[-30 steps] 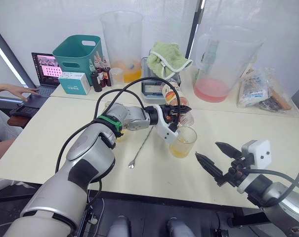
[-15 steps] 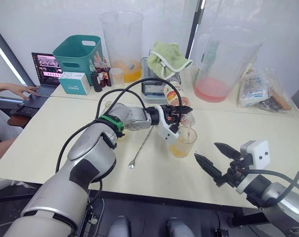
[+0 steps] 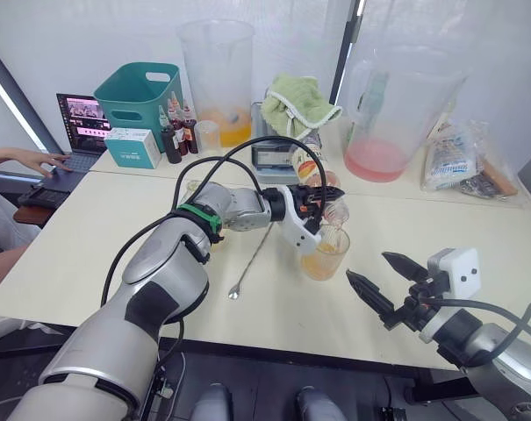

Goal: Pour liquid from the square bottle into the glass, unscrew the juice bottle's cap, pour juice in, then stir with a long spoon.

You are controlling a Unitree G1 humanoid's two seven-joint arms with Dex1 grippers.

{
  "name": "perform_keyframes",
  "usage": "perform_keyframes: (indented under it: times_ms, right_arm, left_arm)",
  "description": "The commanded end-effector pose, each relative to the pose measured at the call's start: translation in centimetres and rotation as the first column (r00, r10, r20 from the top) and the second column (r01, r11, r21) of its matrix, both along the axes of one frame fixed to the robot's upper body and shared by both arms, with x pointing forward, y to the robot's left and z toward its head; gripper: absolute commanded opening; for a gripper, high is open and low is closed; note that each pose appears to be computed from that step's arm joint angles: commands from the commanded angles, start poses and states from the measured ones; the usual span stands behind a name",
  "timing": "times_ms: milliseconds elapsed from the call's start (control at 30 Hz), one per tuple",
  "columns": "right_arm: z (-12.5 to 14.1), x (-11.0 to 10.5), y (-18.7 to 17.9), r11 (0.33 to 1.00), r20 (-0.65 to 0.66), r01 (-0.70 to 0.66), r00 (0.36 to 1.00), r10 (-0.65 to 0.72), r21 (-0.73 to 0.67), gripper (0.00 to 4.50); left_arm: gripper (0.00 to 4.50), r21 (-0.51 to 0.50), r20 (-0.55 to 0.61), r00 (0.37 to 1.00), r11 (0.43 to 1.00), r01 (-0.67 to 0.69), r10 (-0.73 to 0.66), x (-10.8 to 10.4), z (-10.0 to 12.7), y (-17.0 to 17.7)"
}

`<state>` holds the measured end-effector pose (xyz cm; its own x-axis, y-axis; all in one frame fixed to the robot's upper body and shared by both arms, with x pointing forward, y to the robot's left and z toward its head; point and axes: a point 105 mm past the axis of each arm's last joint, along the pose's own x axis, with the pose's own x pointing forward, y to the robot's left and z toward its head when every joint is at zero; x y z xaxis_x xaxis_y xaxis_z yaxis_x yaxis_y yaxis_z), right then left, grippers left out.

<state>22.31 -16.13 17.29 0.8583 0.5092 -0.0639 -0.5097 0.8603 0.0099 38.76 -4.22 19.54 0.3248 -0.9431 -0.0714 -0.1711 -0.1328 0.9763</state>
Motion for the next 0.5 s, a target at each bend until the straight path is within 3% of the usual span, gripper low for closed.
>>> perform_keyframes:
  times_ms: [33,367,500]
  right_arm:
    - [1.0,-0.3,0.3,1.000,0.043,-0.021,0.999,0.021,-0.002,4.45]
    - [0.9,0.1,0.2,1.000,0.040,-0.025,0.999,0.025,-0.011,4.45]
    - [0.9,0.5,0.3,0.999,0.041,-0.037,0.998,0.037,-0.013,4.45]
  left_arm:
    - [1.51,-0.060,-0.031,0.999,0.998,-0.010,0.008,0.1,1.0,-0.1]
    - [1.51,-0.141,-0.160,0.986,0.988,-0.063,0.040,0.5,1.4,0.9]
    - [1.51,-0.240,-0.252,0.967,0.966,-0.100,0.038,1.0,3.6,2.0]
